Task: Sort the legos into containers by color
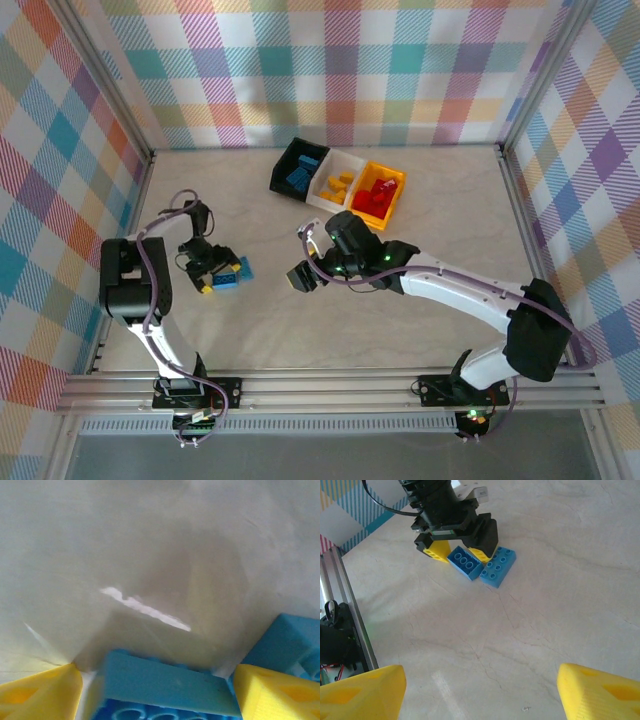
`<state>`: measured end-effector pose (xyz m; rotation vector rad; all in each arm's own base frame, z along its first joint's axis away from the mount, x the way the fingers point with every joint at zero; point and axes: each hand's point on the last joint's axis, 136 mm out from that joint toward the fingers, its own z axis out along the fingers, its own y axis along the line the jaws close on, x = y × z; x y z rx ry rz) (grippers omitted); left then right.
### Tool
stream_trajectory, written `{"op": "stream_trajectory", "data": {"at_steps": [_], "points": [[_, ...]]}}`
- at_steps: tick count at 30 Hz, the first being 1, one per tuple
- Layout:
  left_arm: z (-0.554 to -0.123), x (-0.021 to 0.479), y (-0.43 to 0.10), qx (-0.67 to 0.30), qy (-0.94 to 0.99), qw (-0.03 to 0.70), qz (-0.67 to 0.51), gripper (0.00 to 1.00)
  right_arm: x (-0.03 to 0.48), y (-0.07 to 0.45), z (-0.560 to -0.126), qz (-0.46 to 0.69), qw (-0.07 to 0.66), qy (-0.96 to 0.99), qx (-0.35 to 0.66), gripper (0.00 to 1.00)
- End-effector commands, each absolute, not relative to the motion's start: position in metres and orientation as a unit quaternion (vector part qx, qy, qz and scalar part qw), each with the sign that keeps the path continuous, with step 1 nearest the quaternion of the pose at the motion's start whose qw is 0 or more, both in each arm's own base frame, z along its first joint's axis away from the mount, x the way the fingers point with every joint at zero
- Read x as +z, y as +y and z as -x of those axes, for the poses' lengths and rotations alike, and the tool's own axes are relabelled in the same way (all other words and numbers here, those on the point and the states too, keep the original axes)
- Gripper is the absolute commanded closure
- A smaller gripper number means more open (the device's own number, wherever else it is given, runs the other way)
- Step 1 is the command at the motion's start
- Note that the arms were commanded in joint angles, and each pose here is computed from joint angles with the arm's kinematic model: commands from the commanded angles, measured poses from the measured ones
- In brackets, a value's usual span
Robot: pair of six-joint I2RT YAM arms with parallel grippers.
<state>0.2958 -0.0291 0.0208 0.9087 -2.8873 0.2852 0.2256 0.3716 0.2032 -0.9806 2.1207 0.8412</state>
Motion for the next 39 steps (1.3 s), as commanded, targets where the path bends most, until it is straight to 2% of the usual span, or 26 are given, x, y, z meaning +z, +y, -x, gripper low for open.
{"op": "stream_trajectory", "data": {"at_steps": [1, 10, 20, 24, 31, 39], "points": [[-0.308, 0.022, -0.088, 0.198, -0.951, 0.069, -0.227, 0.22, 0.207, 0.373, -0.224, 0.386, 0.328, 0.798, 0.327, 0.2], [-0.301, 0.034, -0.105, 0.223, -0.954, 0.068, -0.189, 0.21, 0.198, 0.389, -0.238, 0.388, 0.319, 0.798, 0.333, 0.2], [-0.31, 0.021, -0.086, 0.161, -0.969, 0.064, -0.176, 0.21, 0.206, 0.422, -0.25, 0.409, 0.307, 0.785, 0.351, 0.21], [-0.307, 0.017, -0.083, 0.149, -0.972, 0.068, -0.171, 0.21, 0.205, 0.422, -0.251, 0.408, 0.307, 0.786, 0.349, 0.21], [-0.301, 0.021, -0.067, 0.103, -0.977, 0.062, -0.174, 0.28, 0.198, 0.417, -0.249, 0.4, 0.304, 0.792, 0.347, 0.21], [-0.301, 0.036, -0.056, 0.086, -0.979, 0.043, -0.181, 0.26, 0.193, 0.416, -0.245, 0.396, 0.301, 0.792, 0.354, 0.21]]}}
